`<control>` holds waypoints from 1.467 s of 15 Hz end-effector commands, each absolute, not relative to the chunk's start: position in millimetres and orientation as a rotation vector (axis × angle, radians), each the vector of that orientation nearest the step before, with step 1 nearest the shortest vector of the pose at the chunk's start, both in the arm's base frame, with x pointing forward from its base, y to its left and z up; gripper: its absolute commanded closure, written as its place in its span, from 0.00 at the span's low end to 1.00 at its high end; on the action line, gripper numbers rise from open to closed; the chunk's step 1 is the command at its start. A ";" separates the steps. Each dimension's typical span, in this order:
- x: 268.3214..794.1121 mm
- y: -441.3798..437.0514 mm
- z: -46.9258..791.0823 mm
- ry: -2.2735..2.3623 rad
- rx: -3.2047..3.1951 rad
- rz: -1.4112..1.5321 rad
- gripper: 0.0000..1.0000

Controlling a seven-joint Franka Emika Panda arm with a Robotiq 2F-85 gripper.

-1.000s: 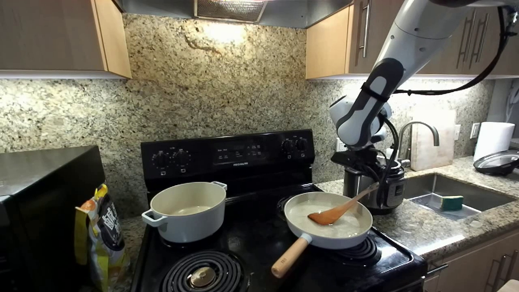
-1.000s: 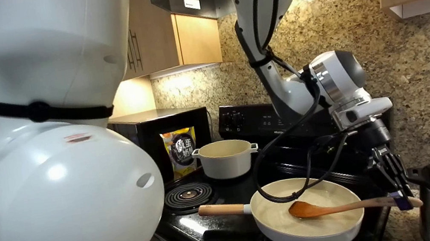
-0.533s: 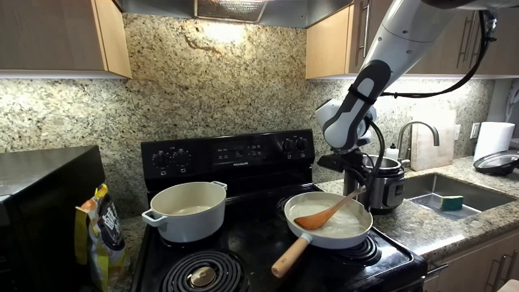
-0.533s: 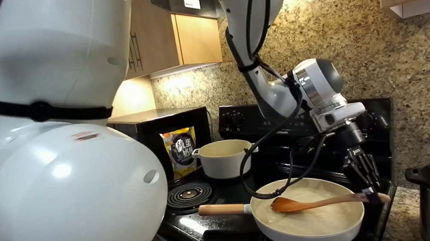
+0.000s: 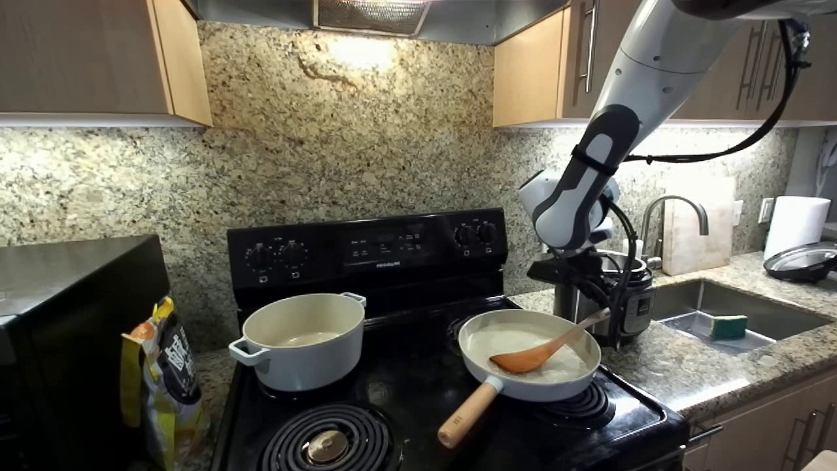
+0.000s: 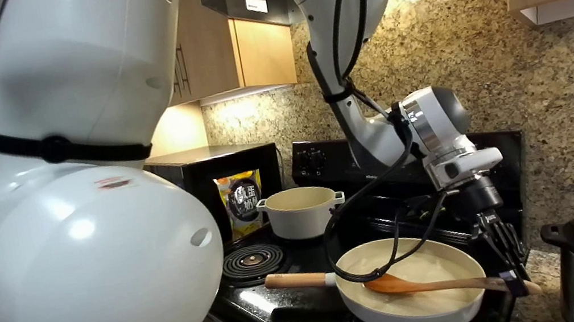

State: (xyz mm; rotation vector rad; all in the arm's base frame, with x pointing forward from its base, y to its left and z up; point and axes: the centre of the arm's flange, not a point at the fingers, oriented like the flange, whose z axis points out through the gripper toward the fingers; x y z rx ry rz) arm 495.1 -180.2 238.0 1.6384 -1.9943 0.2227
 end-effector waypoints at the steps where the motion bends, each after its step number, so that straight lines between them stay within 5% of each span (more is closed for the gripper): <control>1: 489.8 -199.0 254.3 -2.018 1.614 0.229 0.89; 10: 533.1 -187.5 265.2 -2.017 1.610 0.245 0.89; 22: 517.4 -194.5 240.4 -1.934 1.564 0.199 0.89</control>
